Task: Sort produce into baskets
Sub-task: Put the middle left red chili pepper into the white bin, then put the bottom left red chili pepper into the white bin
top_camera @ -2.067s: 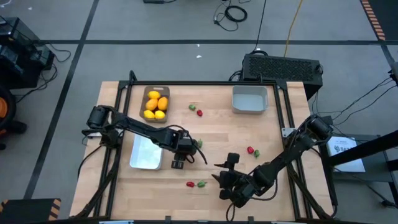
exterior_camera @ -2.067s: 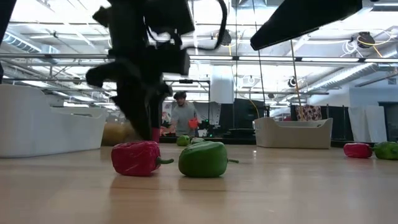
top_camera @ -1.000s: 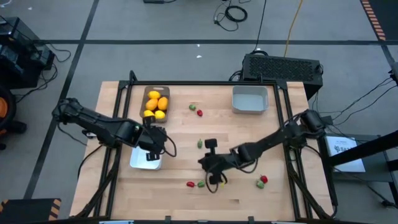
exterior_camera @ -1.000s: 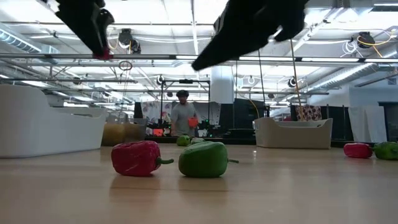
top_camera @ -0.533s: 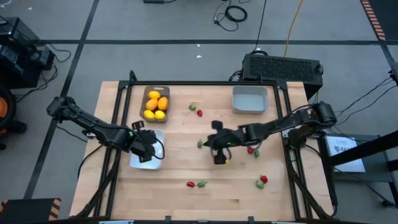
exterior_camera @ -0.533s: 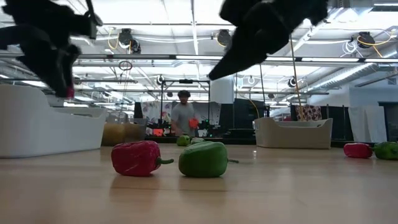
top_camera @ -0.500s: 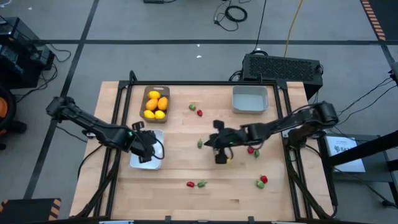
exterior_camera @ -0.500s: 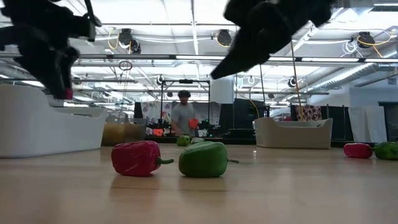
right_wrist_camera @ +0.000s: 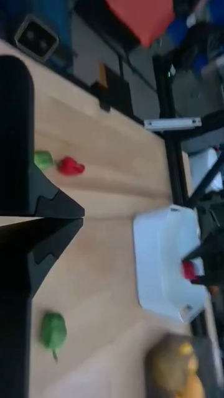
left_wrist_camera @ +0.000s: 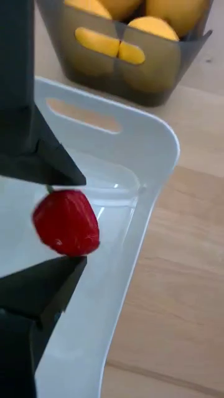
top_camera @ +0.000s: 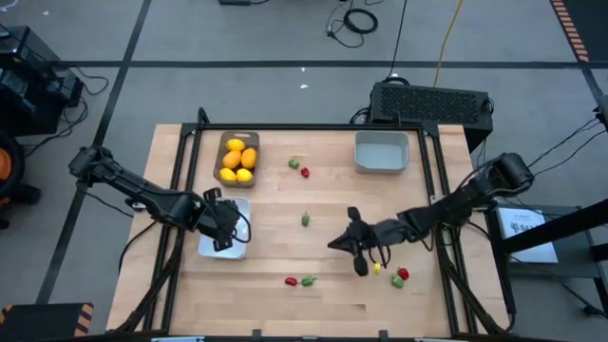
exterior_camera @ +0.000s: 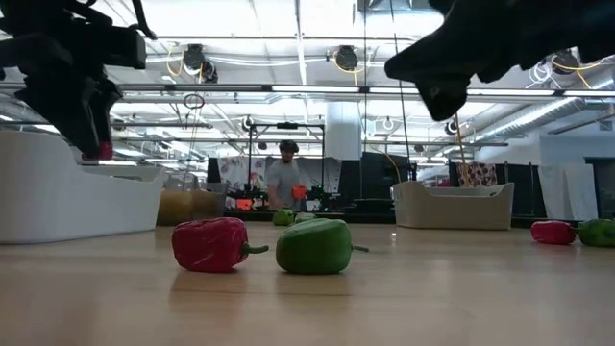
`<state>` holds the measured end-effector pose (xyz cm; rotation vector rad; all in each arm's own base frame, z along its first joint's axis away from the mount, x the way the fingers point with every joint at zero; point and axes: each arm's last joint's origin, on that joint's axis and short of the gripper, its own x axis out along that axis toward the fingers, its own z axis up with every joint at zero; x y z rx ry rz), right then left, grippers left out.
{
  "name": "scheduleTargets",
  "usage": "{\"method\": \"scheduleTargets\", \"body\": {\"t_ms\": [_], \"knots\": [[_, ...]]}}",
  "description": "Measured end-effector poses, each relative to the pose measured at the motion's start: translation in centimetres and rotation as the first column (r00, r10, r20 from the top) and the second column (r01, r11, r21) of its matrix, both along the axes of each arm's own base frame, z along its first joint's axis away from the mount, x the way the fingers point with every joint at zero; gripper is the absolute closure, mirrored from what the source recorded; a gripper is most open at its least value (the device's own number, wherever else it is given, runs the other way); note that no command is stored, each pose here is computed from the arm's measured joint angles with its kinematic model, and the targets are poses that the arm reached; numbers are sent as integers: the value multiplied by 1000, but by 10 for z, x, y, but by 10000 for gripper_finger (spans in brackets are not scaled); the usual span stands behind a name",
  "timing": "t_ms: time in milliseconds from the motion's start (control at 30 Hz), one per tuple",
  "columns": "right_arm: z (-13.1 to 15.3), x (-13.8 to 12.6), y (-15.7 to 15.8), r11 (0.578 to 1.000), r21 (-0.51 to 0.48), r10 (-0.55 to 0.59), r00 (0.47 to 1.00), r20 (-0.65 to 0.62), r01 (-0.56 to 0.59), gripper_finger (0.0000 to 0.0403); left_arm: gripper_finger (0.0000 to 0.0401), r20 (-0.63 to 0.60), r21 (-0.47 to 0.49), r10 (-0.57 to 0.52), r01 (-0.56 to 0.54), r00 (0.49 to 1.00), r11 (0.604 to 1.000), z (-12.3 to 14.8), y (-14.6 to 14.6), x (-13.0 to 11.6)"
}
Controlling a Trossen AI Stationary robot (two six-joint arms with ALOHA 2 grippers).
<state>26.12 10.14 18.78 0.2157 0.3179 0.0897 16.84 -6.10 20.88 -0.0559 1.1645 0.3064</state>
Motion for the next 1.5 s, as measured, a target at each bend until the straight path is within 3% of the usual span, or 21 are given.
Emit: {"method": "scheduleTargets", "body": {"t_ms": [267, 533, 667, 767, 1000, 1100, 1300, 1500], "knots": [[-2, -8, 15, 989, -144, 22, 1000, 4, -21, 402, 107, 45, -36, 10, -8, 999, 999, 17, 0, 8], [-10, -8, 10, 958, -280, 42, 997, -70, -60, 402, 93, 321, -118, 130, -96, 938, 988, 51, -2, 32], [-11, -7, 6, 958, -284, 26, 996, -82, -48, 402, 93, 481, -121, 107, -54, 870, 991, 57, -7, 49], [-14, -8, 6, 957, -283, 29, 993, -111, -59, 402, 93, 559, -98, 23, 38, 829, 994, 58, -14, 67], [-14, -8, 6, 983, -183, 1, 994, -113, -22, 402, 93, 556, 31, -176, 191, 812, 981, 33, -26, 100], [-15, -9, 8, 989, -136, 32, 991, -131, -50, 402, 93, 523, -41, -213, 274, 826, 961, 16, -33, 111], [-13, -8, 9, 998, -67, 11, 993, -119, -19, 402, 93, 475, -259, -174, 326, 862, 909, -7, -49, 120], [-9, -7, 14, 995, -73, -78, 996, -40, 75, 403, 93, 500, -242, -264, 425, 825, 872, -19, -77, 121]]}}
